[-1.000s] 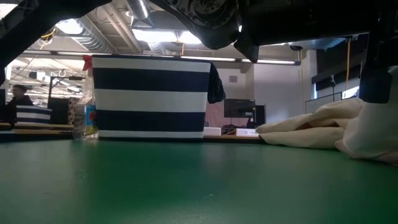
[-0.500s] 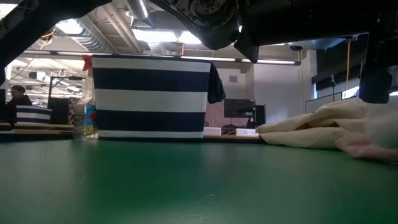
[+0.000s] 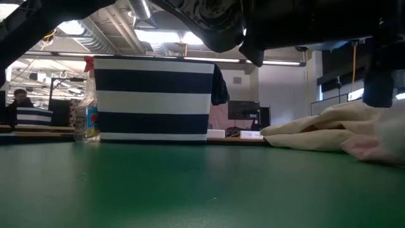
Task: Fold laundry
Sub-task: Stack the white polo on top of the red polo
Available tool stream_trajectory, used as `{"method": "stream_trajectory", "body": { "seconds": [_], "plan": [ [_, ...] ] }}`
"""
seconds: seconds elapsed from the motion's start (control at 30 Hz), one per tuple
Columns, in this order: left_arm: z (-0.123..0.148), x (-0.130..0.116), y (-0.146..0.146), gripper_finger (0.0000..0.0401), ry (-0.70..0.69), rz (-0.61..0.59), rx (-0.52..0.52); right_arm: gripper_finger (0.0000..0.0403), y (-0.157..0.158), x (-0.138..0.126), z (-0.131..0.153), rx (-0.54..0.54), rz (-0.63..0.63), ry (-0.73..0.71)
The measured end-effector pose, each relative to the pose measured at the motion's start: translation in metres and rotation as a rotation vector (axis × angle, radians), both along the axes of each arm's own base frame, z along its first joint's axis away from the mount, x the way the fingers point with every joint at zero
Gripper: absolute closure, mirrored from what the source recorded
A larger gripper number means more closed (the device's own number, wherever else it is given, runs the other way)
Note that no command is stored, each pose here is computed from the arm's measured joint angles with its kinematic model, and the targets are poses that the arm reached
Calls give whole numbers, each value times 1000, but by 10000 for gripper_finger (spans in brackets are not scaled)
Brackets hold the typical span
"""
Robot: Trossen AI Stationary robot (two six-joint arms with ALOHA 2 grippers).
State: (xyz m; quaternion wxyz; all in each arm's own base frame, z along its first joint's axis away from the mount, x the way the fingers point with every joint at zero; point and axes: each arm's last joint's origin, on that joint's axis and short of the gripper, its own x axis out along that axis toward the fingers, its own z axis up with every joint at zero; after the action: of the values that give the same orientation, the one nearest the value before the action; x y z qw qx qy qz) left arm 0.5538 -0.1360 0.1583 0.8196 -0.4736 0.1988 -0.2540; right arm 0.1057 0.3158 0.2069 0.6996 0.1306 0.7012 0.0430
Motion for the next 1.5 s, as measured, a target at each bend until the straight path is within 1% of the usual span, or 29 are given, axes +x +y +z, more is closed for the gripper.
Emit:
{"method": "stream_trajectory", "body": {
  "seconds": [0.03,0.1,0.17,0.23,0.3,0.37,0.4,0.43,0.5,0.57,0.6,0.67,0.73,0.8,0.87,0.97,1.03,1.1,1.2,1.3,1.4,1.5],
  "plan": [
    [2,0,1,182,3,-16,-1,337,0,3,2,7,9,2],
    [8,-1,4,182,-4,-21,1,313,0,4,15,55,47,-1],
    [20,-3,6,182,-6,-19,32,291,-3,5,37,106,99,-13],
    [37,-7,9,182,8,-15,88,273,-10,7,62,141,130,-21],
    [51,-14,15,182,65,0,171,260,-19,5,86,146,175,-67],
    [64,-25,24,182,165,31,283,252,-30,8,107,134,206,-180],
    [68,-32,28,182,220,47,352,250,-36,11,115,101,211,-246],
    [75,-40,33,182,270,70,428,250,-46,14,121,44,204,-309],
    [88,-59,41,182,375,110,606,252,-64,21,124,-83,188,-394],
    [102,-78,48,182,466,165,776,257,-81,37,122,-166,179,-444],
    [109,-87,51,182,501,195,842,261,-90,43,118,-203,179,-453],
    [117,-100,59,182,565,214,949,271,-108,58,105,-242,167,-466],
    [121,-110,68,182,600,206,998,282,-124,74,89,-222,154,-490],
    [123,-118,76,182,604,172,1012,295,-139,87,65,-169,158,-488],
    [119,-125,84,182,615,131,1001,308,-154,97,38,-102,143,-480],
    [102,-138,96,182,667,82,994,331,-176,103,1,-27,97,-457],
    [90,-148,106,182,706,66,989,347,-189,99,-21,-32,81,-400],
    [82,-160,114,182,746,64,988,363,-202,91,-36,-82,61,-307],
    [72,-178,123,182,795,63,985,387,-221,77,-40,-203,10,-202],
    [68,-194,132,182,802,86,974,399,-233,71,-30,-267,-43,-225],
    [71,-206,140,182,770,133,956,394,-243,62,-18,-334,-132,-257],
    [70,-213,147,182,739,186,925,393,-252,47,-20,-420,-199,-238]
  ]
}}
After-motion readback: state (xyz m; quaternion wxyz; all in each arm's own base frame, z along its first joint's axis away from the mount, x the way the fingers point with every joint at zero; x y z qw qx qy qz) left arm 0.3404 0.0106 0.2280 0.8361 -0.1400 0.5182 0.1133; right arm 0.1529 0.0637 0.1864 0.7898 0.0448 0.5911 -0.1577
